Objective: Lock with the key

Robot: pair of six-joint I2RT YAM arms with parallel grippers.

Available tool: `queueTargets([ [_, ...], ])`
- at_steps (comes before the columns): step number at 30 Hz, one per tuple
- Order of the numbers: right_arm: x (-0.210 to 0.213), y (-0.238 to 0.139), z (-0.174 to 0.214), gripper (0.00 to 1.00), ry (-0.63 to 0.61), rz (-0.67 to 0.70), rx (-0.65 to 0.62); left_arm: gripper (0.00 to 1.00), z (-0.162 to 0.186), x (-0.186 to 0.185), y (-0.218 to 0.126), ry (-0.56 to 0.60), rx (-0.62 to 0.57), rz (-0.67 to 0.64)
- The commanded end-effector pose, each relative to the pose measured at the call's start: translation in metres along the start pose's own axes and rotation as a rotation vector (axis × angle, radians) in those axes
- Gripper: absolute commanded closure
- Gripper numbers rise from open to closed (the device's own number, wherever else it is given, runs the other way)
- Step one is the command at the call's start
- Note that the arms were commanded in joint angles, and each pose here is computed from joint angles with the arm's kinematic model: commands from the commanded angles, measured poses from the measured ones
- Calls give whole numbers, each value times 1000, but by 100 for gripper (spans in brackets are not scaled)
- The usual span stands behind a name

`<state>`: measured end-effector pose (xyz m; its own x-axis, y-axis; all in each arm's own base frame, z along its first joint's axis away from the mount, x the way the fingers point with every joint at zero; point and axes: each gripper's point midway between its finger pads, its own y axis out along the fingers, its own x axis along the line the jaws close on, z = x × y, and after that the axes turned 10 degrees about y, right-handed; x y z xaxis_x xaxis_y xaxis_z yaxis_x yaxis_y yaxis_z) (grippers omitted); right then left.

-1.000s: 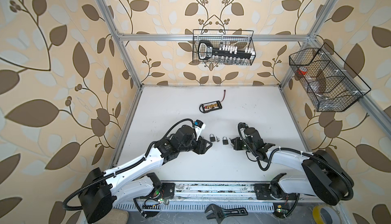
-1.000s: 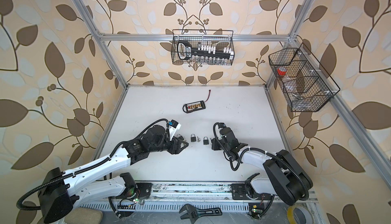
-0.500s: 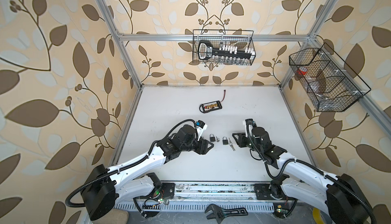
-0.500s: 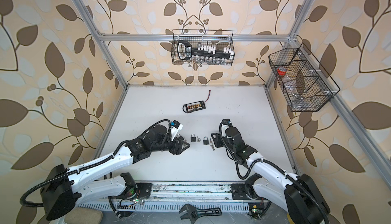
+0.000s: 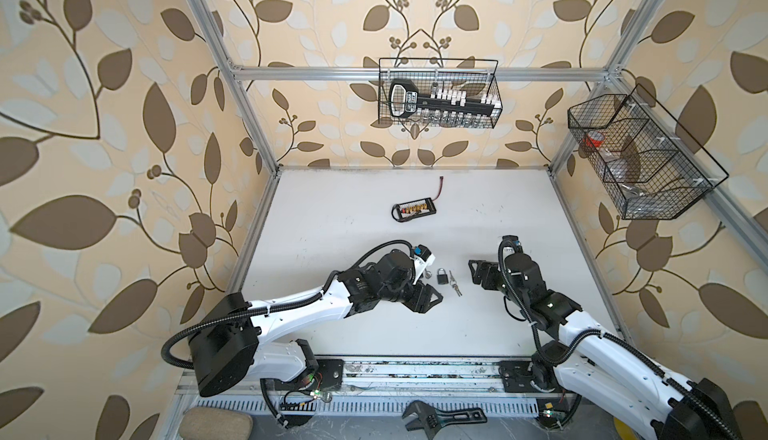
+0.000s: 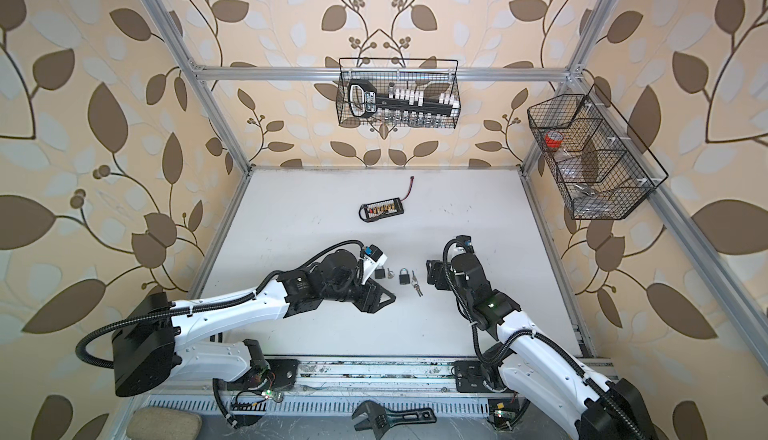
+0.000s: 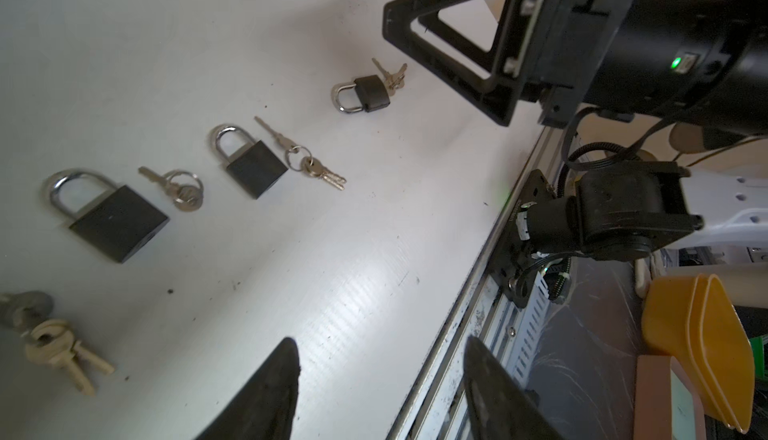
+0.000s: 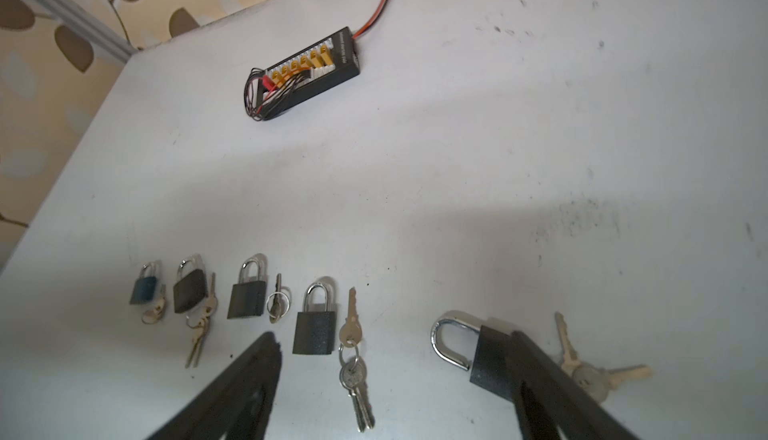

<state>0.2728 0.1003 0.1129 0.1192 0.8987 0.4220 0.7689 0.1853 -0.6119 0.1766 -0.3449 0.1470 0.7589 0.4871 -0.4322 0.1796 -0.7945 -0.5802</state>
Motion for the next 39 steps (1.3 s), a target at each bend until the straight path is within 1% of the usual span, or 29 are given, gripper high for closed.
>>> queueTargets([
  [1, -12, 3, 8, 28, 7, 59, 105, 38, -30, -22, 8, 52, -66, 53],
  [3, -20, 5, 8, 34, 72, 87, 140, 38, -33, -31, 16, 73, -53, 68],
  [5, -29, 4, 5, 37, 155, 124, 138, 38, -37, -41, 20, 95, -50, 80],
  [6, -32, 3, 4, 38, 201, 133, 134, 38, -30, -40, 31, 97, -19, 76],
  [8, -33, 3, 4, 38, 247, 137, 140, 38, -30, -44, 37, 109, -10, 81],
  [10, -32, 4, 6, 38, 223, 134, 152, 38, -31, -45, 41, 113, -9, 87],
  [13, -38, 9, 5, 43, 145, 168, 155, 38, -36, -48, 43, 110, -25, 102],
  [15, -32, 15, 4, 43, 126, 137, 181, 38, -41, -50, 43, 108, -48, 105],
  [19, -27, 29, 4, 42, 125, 114, 255, 38, -51, -52, 41, 121, -60, 106],
  [22, -31, 42, 4, 39, 125, 125, 302, 38, -56, -53, 37, 126, -70, 105],
  [27, -37, 58, 8, 35, 162, 137, 367, 38, -69, -40, 21, 75, -126, 119],
  [30, -42, 64, 14, 34, 173, 155, 396, 38, -79, -25, 10, 27, -171, 123],
  [32, -43, 67, 18, 34, 177, 156, 413, 38, -90, -22, -5, 18, -216, 127],
  [39, -52, 70, 27, 32, 182, 182, 440, 38, -103, 1, -27, -50, -284, 141],
])
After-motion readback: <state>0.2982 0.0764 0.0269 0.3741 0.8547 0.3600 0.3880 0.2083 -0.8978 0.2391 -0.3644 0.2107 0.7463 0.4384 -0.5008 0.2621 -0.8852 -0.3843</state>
